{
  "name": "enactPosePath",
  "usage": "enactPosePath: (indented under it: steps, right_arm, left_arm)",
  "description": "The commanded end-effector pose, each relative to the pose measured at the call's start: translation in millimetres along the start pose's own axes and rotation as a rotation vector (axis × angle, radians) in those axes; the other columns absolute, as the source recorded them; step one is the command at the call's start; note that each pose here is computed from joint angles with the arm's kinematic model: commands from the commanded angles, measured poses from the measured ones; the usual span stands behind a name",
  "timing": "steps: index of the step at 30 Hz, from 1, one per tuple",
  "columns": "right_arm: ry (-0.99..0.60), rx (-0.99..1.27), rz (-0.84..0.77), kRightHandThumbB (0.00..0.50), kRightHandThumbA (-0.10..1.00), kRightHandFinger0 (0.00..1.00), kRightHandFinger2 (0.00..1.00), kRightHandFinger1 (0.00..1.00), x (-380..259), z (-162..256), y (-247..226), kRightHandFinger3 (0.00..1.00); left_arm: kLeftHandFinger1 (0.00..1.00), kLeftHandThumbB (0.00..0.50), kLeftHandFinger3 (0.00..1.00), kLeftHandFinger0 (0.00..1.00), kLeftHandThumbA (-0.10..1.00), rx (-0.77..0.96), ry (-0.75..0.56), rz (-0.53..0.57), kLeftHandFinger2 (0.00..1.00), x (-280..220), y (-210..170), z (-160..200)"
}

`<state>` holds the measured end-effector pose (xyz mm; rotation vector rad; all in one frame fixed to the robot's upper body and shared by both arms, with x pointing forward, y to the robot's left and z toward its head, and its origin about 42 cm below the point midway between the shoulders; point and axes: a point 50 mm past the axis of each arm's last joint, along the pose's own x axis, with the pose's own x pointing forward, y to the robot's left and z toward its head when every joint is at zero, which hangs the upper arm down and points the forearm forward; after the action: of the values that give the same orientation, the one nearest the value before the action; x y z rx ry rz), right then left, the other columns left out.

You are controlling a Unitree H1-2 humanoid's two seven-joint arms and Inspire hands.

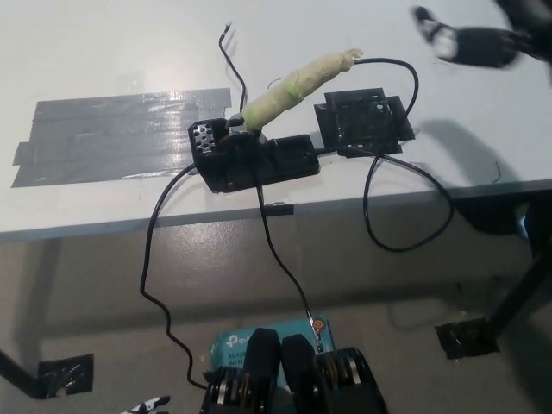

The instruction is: The robot uses its right hand to grab the soldering gun kept on the middle of the table and pulls it out of its base and keep it on the right side of the base

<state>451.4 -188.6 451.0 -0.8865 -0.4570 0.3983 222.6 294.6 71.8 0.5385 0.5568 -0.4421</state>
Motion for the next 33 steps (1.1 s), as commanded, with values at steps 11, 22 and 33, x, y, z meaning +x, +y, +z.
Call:
enactPosePath:
  steps: [11, 22, 33]
  right_arm:
    - [-0.068, -0.469, 0.11, 0.282, 0.53, 1.0, 1.0, 1.0, 114.3, 66.8, 29.6, 1.0]
    - [0.13, -0.573, 0.301, 0.262, 0.67, 1.0, 1.0, 1.0, 115.3, 14.5, 75.6, 1.0]
    - [0.223, -0.614, 0.449, 0.331, 1.0, 1.0, 1.0, 1.0, 107.5, -2.3, 105.4, 1.0]
  left_arm:
    - [0.88, 0.24, 1.0, 0.81, 0.52, 0.056, 0.003, -0.058, 1.0, 1.5, -4.5, 7.2]
    - [0.89, 0.245, 1.0, 0.81, 0.54, 0.051, -0.013, -0.09, 1.0, 6.5, -14.5, 13.4]
    - [0.9, 0.252, 1.0, 0.83, 0.57, 0.069, -0.016, -0.11, 1.0, 9.4, -11.1, 17.2]
